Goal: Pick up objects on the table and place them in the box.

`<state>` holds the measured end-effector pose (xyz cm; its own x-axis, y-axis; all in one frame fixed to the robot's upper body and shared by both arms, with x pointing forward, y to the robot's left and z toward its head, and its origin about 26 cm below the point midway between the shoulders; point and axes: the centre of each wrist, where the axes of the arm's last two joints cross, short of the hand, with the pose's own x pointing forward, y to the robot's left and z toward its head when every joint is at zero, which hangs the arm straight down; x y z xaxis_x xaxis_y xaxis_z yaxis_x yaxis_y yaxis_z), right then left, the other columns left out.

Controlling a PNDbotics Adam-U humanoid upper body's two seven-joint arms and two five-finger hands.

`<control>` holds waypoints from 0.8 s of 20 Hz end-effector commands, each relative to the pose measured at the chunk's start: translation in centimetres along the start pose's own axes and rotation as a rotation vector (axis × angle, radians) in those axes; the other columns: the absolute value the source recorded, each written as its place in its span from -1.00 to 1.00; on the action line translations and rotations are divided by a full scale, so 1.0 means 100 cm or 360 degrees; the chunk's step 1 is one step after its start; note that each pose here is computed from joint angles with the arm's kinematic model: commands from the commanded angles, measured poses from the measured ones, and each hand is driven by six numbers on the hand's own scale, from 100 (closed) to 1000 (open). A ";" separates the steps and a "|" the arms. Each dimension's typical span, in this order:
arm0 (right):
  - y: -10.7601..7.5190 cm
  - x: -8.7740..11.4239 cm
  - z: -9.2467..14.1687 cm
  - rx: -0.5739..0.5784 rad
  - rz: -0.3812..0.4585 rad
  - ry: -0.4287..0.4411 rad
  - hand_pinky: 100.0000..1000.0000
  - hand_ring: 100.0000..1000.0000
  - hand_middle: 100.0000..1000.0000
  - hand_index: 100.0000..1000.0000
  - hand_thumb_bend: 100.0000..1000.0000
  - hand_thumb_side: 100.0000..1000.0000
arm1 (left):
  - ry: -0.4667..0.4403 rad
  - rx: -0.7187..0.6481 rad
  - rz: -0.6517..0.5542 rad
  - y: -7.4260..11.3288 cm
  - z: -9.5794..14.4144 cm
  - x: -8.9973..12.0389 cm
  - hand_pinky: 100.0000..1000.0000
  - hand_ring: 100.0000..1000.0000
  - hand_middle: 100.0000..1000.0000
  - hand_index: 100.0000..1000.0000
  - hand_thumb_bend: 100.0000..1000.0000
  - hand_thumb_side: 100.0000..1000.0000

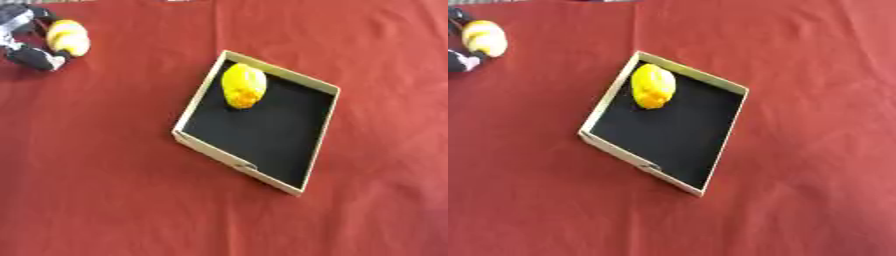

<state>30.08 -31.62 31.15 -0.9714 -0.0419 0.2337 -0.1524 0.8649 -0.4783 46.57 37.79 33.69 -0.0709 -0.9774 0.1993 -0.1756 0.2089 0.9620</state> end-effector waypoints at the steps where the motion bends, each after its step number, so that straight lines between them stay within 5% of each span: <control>1: -0.001 0.007 -0.005 0.0036 0.0012 -0.0031 0.87 0.80 0.49 0.62 -1.00 0.02 | 0.0003 0.0147 -0.0015 0.022 0.003 0.001 0.45 0.25 0.05 0.38 -1.00 -1.00; 9: -0.002 0.006 0.000 0.0009 0.0006 0.0000 0.87 0.80 0.49 0.62 -1.00 0.02 | -0.0162 0.0464 -0.0154 0.027 0.009 0.022 0.34 0.03 -0.17 0.18 -1.00 -1.00; 16: -0.003 0.006 0.006 -0.0043 0.0004 0.0026 0.86 0.80 0.49 0.62 -1.00 0.02 | -0.0738 0.0393 -0.0302 0.023 0.040 0.084 0.37 0.07 -0.11 0.23 -1.00 -1.00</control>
<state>30.03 -32.08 30.10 -0.9607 -0.0365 0.2753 -0.1615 0.8799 -0.4468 43.24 30.88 34.69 -0.3893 -0.9191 -0.0613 -0.4066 0.1117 0.9067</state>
